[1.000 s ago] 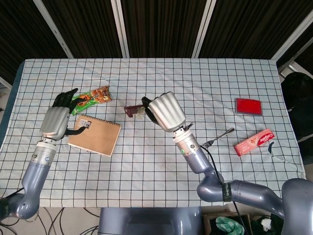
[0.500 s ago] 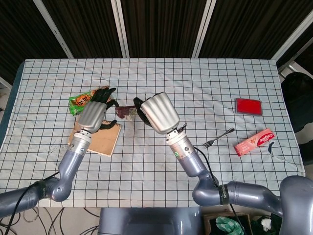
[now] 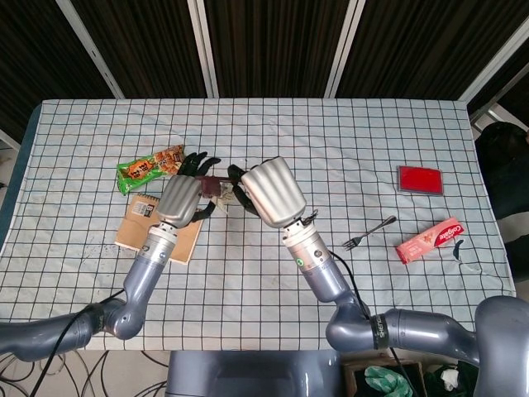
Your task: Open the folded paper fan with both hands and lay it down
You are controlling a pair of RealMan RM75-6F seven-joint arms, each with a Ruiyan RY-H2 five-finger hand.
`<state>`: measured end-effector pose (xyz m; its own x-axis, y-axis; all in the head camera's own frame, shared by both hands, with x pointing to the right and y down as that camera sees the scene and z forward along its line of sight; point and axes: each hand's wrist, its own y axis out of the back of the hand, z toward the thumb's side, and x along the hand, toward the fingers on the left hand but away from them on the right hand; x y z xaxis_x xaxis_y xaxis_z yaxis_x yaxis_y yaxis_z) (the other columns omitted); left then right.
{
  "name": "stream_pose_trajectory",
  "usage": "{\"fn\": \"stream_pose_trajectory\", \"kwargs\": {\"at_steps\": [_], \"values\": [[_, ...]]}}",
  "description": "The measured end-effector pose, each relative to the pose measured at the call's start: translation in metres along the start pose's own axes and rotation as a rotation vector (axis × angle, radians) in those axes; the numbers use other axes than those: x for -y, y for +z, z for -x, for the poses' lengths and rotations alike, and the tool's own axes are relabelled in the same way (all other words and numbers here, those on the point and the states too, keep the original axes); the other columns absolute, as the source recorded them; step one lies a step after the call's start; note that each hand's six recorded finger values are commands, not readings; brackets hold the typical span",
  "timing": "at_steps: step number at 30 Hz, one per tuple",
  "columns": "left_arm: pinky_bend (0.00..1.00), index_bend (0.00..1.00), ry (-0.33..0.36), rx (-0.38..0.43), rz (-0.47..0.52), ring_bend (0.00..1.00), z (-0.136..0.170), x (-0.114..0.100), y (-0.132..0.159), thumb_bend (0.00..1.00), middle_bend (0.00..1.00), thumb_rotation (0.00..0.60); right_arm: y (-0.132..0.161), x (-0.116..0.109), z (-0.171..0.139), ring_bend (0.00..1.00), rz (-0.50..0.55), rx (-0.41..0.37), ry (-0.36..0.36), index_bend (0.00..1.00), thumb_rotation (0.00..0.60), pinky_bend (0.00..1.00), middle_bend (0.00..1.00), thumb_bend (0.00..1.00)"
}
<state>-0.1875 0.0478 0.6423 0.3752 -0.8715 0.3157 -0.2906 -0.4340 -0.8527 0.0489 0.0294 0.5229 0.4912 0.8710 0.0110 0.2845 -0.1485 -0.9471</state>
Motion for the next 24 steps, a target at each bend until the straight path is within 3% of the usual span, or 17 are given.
{"fn": "stream_pose_trajectory", "kwargs": {"at_steps": [13,24], "values": [[0.00,0.62,0.075,-0.036,-0.021,0.00,0.003,-0.021,-0.022,0.51,0.18,0.600,-0.019,-0.004,-0.009,0.95,-0.035,0.016,0.002,0.87,0.600,0.87,0.88,0.83],[0.00,0.62,0.154,-0.082,-0.093,0.00,0.008,-0.075,-0.061,0.51,0.18,0.600,-0.094,-0.008,-0.039,0.95,-0.273,0.088,0.040,0.87,0.600,0.87,0.88,0.83]]}}
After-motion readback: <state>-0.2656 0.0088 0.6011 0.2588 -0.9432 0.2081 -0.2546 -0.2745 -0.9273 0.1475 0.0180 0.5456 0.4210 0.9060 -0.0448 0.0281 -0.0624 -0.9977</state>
